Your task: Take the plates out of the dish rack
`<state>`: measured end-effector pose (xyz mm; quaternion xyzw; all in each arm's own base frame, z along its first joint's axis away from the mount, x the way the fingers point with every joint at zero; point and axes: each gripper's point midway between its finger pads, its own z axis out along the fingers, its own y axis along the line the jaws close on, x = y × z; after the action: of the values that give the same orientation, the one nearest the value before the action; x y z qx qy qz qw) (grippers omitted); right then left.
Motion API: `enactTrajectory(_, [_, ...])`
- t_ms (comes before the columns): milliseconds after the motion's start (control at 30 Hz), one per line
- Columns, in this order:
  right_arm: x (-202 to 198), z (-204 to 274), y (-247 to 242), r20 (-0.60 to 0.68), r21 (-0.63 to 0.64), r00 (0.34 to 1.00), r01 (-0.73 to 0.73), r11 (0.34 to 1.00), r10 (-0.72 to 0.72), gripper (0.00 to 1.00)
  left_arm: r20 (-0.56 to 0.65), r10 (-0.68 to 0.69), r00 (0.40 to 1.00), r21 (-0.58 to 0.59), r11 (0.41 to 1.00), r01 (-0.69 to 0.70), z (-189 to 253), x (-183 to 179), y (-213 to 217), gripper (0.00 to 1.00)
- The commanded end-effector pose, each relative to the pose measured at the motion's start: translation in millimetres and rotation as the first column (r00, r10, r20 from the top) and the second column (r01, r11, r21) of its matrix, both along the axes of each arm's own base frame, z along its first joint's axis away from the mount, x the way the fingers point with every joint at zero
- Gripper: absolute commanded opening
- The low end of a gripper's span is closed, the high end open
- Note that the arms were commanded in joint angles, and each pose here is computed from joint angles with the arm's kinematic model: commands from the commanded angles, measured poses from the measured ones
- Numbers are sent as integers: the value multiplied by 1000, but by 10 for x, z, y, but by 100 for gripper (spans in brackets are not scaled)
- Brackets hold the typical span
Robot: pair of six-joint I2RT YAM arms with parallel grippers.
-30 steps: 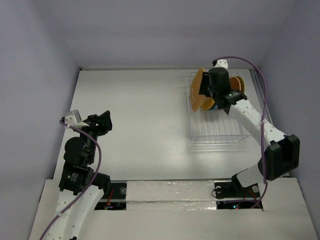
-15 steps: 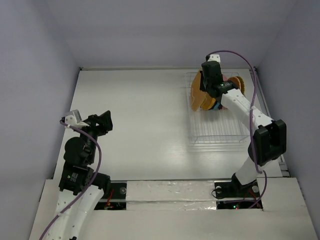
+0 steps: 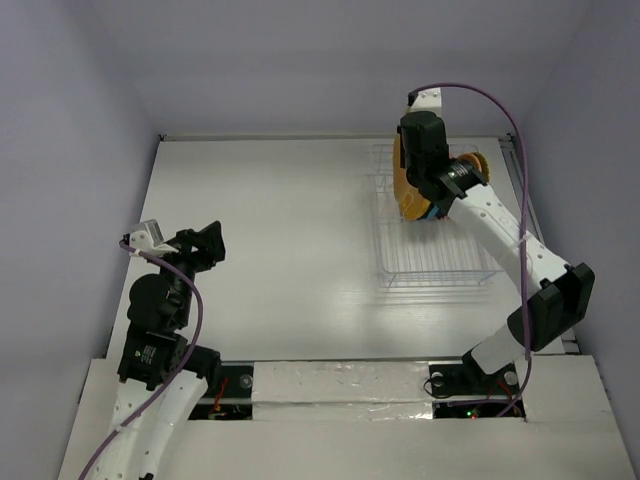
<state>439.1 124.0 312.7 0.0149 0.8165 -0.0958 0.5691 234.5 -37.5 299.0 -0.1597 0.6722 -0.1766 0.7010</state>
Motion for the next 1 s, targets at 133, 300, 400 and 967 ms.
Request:
enactTrajectory(133, [-383,1088,722,302,211,941,-221,952,151,0,30,-6,1000,0,1000,6,68,11,-13,62])
enactTrajectory(300, [-366,737,2099,311,478,852,-523,705,421,0,9,-6,1000,4,1000,6,17,42,-22,62])
enactTrajectory(400, [-345,613,2817,339,599,800,-589,542,495,0,-3,-6,1000,7,1000,6,-8,59,-27,62])
enactTrajectory(967, [-13,-1322,3945,69,898,836,-289,330,544,37,0,-6,1000,6,1000,6,-4,56,-26,62])
